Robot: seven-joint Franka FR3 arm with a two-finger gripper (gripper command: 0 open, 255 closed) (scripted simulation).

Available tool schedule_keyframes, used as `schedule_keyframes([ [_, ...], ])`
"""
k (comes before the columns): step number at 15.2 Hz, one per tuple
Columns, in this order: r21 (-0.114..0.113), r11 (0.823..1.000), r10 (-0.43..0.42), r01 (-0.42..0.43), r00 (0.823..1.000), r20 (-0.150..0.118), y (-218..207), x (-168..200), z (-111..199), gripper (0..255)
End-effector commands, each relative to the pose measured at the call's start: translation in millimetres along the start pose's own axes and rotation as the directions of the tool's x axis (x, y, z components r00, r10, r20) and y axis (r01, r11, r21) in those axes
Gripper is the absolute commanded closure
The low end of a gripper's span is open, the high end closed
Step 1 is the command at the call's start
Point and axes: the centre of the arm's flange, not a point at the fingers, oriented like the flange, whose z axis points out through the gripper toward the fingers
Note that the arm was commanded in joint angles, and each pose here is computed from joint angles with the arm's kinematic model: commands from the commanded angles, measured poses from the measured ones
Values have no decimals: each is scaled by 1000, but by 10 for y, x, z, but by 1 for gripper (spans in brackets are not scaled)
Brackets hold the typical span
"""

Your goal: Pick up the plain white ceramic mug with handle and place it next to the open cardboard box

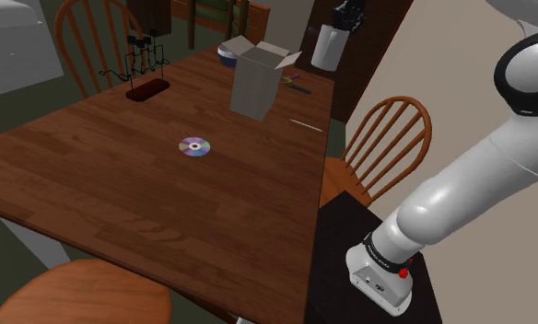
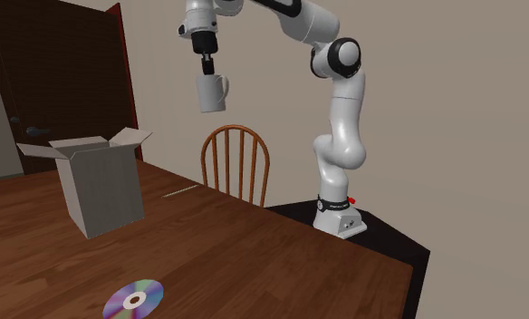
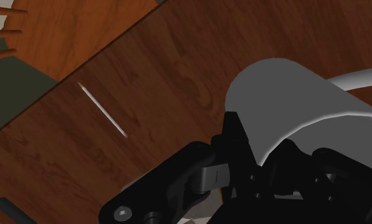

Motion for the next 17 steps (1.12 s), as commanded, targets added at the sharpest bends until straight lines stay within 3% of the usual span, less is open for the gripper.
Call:
schedule_keyframes([
  [1, -1, 1000, -1, 1, 1000, -1, 158, 188, -43, 255],
  [9, -1, 1000, -1, 1, 1000, -1, 845, 986, -125, 255],
  [17, -1, 1000, -1, 1, 1000, -1, 882, 1044, 240, 255],
])
